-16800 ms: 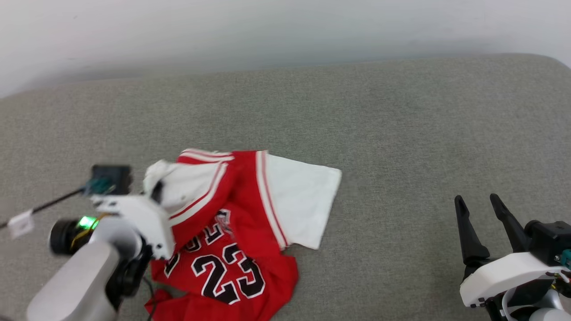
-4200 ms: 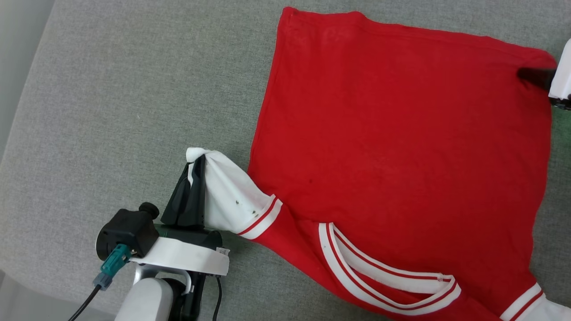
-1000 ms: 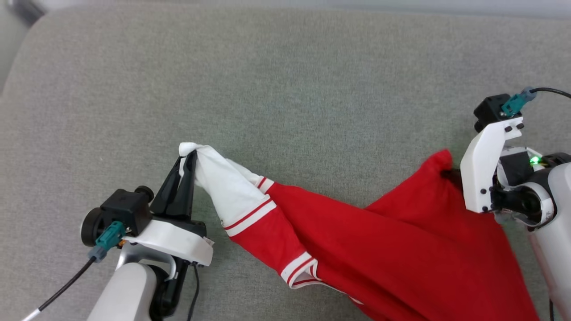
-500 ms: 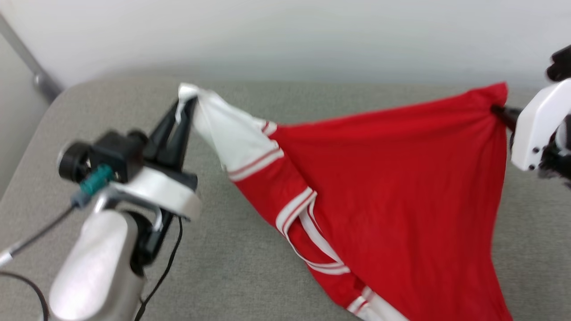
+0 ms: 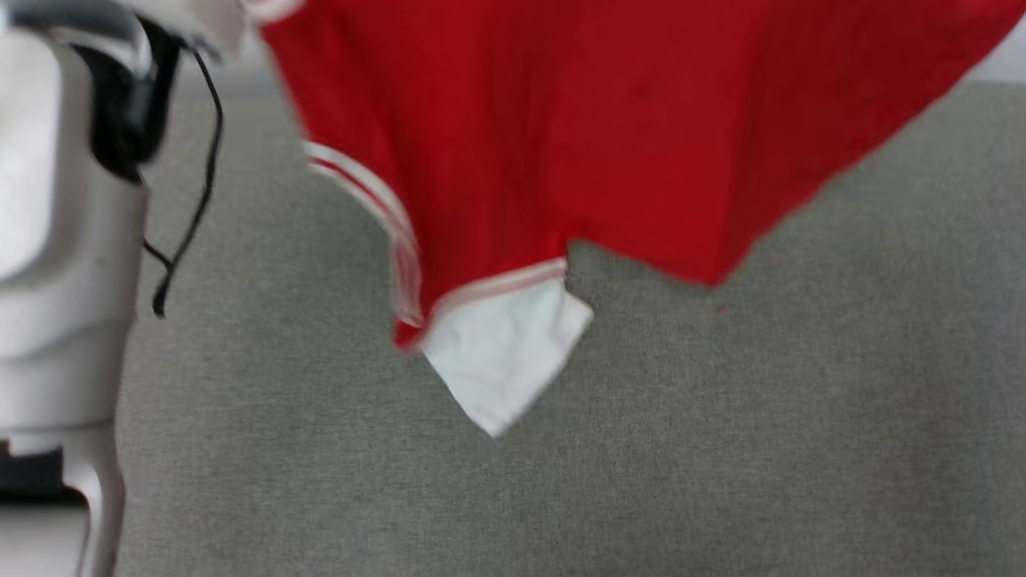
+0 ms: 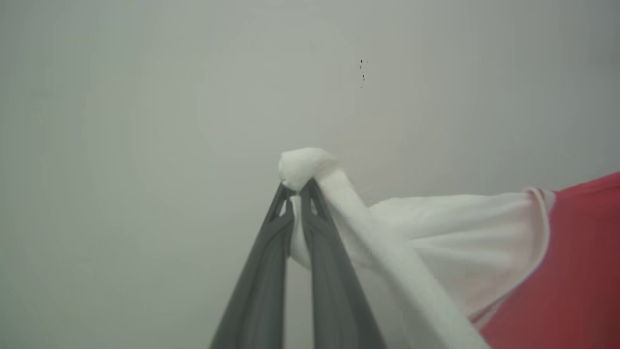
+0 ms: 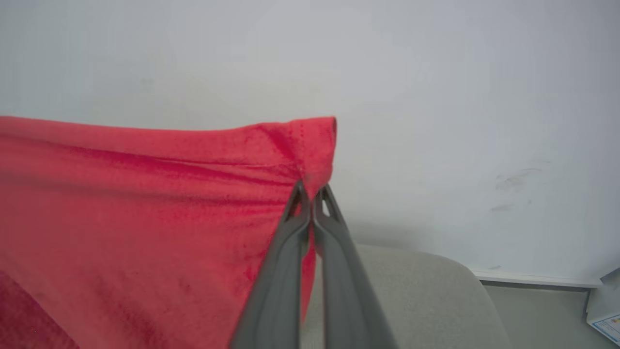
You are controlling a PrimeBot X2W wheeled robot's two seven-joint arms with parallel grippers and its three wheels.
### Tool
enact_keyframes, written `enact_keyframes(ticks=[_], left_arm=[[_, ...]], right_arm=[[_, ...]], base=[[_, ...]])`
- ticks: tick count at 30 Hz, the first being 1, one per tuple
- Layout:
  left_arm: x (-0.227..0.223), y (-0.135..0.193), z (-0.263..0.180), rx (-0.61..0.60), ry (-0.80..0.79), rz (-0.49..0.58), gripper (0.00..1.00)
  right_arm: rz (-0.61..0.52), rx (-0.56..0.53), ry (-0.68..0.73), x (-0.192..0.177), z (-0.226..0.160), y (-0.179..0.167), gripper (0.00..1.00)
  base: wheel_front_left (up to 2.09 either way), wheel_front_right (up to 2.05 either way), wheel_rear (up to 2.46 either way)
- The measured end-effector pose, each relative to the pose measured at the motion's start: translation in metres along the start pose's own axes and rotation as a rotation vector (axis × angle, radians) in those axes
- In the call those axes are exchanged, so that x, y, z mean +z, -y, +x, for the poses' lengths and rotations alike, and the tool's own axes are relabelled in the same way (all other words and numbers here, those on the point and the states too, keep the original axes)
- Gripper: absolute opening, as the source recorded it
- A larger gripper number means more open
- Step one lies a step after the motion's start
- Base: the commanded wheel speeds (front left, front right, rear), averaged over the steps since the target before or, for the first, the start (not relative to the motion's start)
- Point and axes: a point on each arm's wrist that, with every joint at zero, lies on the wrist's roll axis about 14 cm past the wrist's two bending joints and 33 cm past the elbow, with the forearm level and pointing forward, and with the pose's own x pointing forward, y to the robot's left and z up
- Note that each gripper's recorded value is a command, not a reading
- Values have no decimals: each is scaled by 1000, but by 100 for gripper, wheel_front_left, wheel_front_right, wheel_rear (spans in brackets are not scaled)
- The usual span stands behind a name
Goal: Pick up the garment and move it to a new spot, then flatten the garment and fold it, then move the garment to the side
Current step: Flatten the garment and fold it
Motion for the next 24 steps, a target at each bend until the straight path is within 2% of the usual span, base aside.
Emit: enact_keyframes(ticks=[8,13,20,24], left_arm=[[2,-30,70,68,97,17,0],[-12,-43,103,88,135,41,0],[-88,-54,127,116,64,12,0],[-139,-60,129,134,1,-3,0]], right_arm=[[-5,-54,156,34,51,14,0],[-27,-69,225,40,87,16,0],[-41,-55,235,10,145,13,0],[-37,-31,209,-22,175,7,0]], base=[[0,0,0],[0,0,0],[0,0,0],[0,0,0]])
